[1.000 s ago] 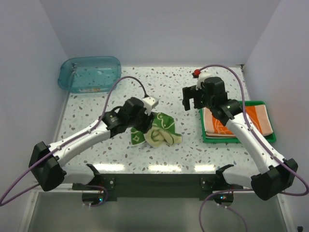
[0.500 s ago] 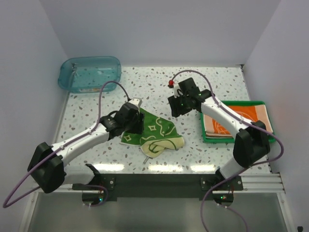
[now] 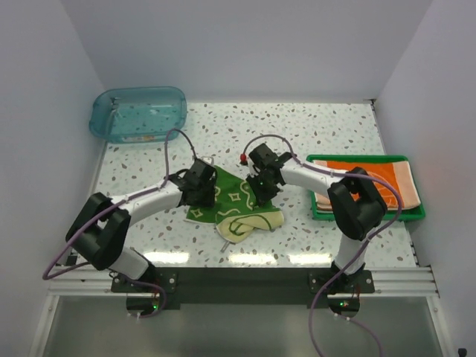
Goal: Fold and stack the towels
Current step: Move the towel to the center of the board, then flatten out the crumpled towel
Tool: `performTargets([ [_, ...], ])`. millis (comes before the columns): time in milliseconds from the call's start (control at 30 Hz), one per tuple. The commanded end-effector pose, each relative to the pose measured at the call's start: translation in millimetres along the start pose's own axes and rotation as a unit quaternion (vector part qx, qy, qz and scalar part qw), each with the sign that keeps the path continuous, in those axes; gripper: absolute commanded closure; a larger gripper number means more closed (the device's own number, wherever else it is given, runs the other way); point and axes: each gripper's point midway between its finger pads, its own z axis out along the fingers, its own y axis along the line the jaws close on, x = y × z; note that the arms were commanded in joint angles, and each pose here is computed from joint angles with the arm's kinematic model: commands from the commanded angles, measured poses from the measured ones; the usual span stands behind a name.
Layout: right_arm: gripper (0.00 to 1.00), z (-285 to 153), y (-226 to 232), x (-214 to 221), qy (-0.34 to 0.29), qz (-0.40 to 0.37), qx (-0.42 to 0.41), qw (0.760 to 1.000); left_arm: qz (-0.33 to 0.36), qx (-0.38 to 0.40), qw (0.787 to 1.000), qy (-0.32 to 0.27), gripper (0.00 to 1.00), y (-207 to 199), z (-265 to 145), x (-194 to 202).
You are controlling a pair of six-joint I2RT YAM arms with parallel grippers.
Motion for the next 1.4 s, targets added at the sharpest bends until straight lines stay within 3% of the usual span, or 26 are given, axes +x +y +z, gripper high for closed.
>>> performTargets([
  [0,0.83,1,6,32,0.033,0.041,-0.005,0.999,0.002,-0.004,1.000,-0.028,0.50,-3,11,-24],
  [267,0.82,-16,28,110,0.086,0.107,-0.012,0.990,0.030,0.006,0.999,-0.017,0.50,-22,42,-51],
  [433,0.77,-40,64,125,0.093,0.082,-0.063,0.990,0.066,0.125,0.990,-0.025,0.43,-74,36,-65],
  [533,0.70,-61,72,111,0.064,0.062,-0.085,0.992,0.089,0.182,0.979,-0.035,0.40,-92,15,-62],
  [600,0.65,-81,63,88,0.021,0.036,-0.056,0.998,0.085,0.191,0.977,-0.053,0.36,-91,1,-65],
  [733,0.49,-105,30,44,-0.030,0.019,0.002,0.999,0.045,0.155,0.981,-0.111,0.30,-57,-33,-79],
  [800,0.41,-107,19,18,-0.054,0.017,0.003,0.998,0.015,0.131,0.986,-0.105,0.29,-36,-33,-77],
  [867,0.39,-110,2,-11,-0.092,0.013,0.005,0.996,-0.003,0.113,0.988,-0.102,0.28,-21,-31,-77],
  [1067,0.36,-86,-29,-71,-0.122,0.009,-0.018,0.992,-0.039,0.093,0.993,-0.065,0.26,8,-7,-63],
  [1367,0.37,-39,-59,-102,-0.118,0.054,-0.019,0.991,-0.091,0.076,0.992,-0.035,0.33,21,19,-50],
])
